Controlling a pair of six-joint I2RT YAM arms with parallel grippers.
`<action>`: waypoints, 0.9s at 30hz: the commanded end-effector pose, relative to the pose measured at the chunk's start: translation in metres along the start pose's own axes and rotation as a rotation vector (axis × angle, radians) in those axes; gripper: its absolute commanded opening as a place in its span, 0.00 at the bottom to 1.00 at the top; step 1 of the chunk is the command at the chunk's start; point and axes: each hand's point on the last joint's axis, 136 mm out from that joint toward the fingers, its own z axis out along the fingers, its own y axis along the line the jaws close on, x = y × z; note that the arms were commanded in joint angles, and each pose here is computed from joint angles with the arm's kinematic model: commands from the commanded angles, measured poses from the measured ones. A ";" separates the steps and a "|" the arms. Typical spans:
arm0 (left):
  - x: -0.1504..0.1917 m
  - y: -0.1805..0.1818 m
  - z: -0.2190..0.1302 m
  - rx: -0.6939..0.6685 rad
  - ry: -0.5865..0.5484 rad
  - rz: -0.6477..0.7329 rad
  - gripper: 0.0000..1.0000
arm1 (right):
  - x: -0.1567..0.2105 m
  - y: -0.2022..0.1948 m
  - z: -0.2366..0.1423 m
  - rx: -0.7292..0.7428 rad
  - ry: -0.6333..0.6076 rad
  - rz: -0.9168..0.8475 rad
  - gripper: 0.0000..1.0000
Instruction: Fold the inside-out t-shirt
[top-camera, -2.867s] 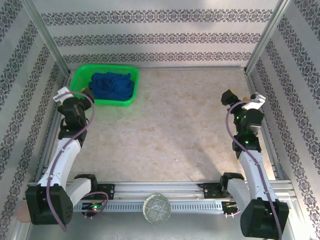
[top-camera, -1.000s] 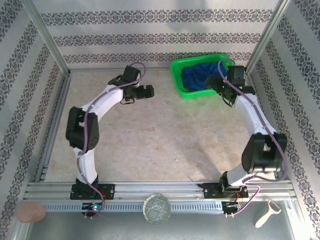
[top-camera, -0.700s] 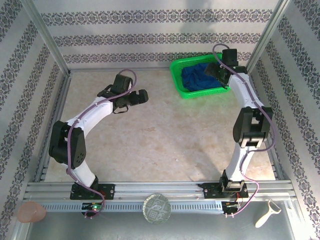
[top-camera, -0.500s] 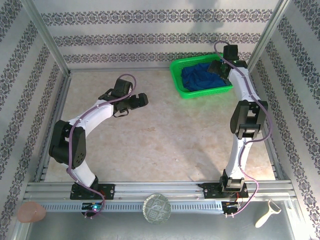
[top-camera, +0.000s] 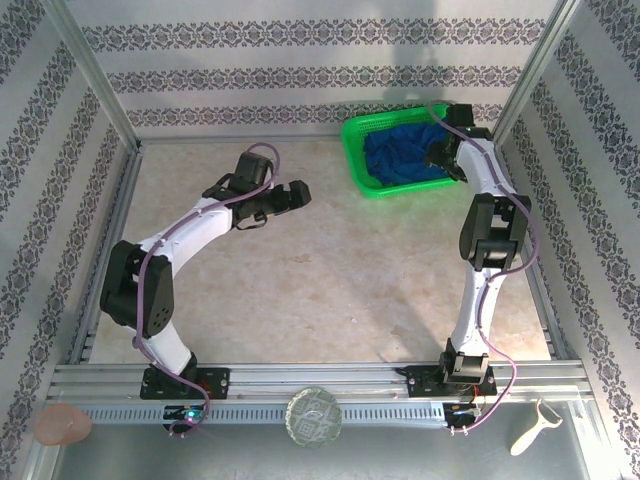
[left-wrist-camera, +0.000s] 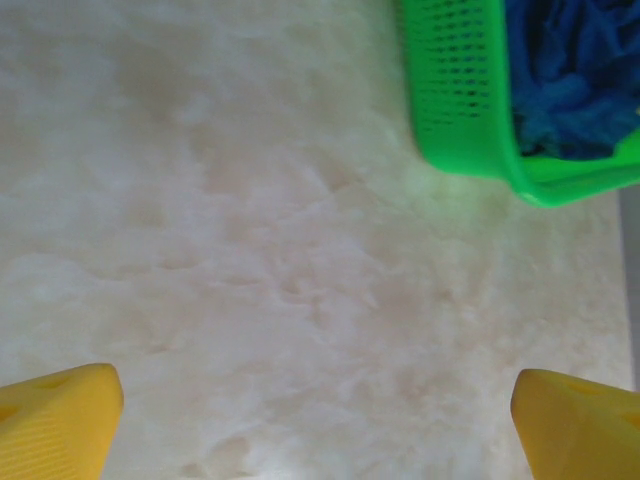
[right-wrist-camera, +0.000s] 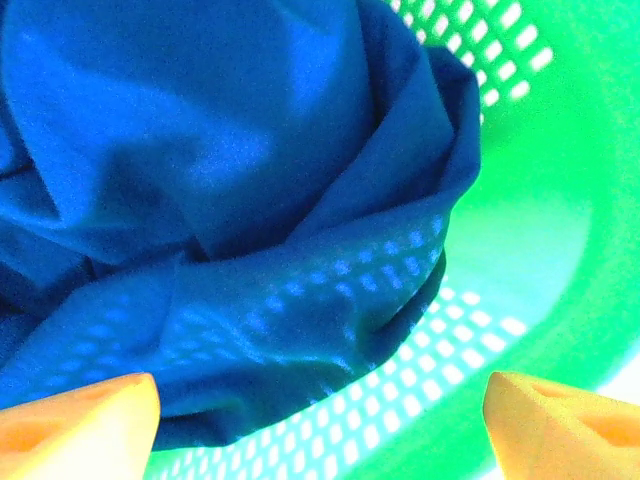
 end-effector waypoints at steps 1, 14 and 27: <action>0.021 -0.048 0.016 0.126 0.063 0.012 1.00 | 0.022 -0.018 -0.014 0.023 0.043 0.014 0.84; 0.086 -0.143 0.088 0.368 0.190 -0.064 1.00 | 0.127 -0.024 -0.054 -0.130 0.134 0.100 0.82; 0.047 -0.159 0.159 0.362 0.149 -0.041 1.00 | 0.134 -0.003 -0.134 -0.319 0.000 0.133 0.85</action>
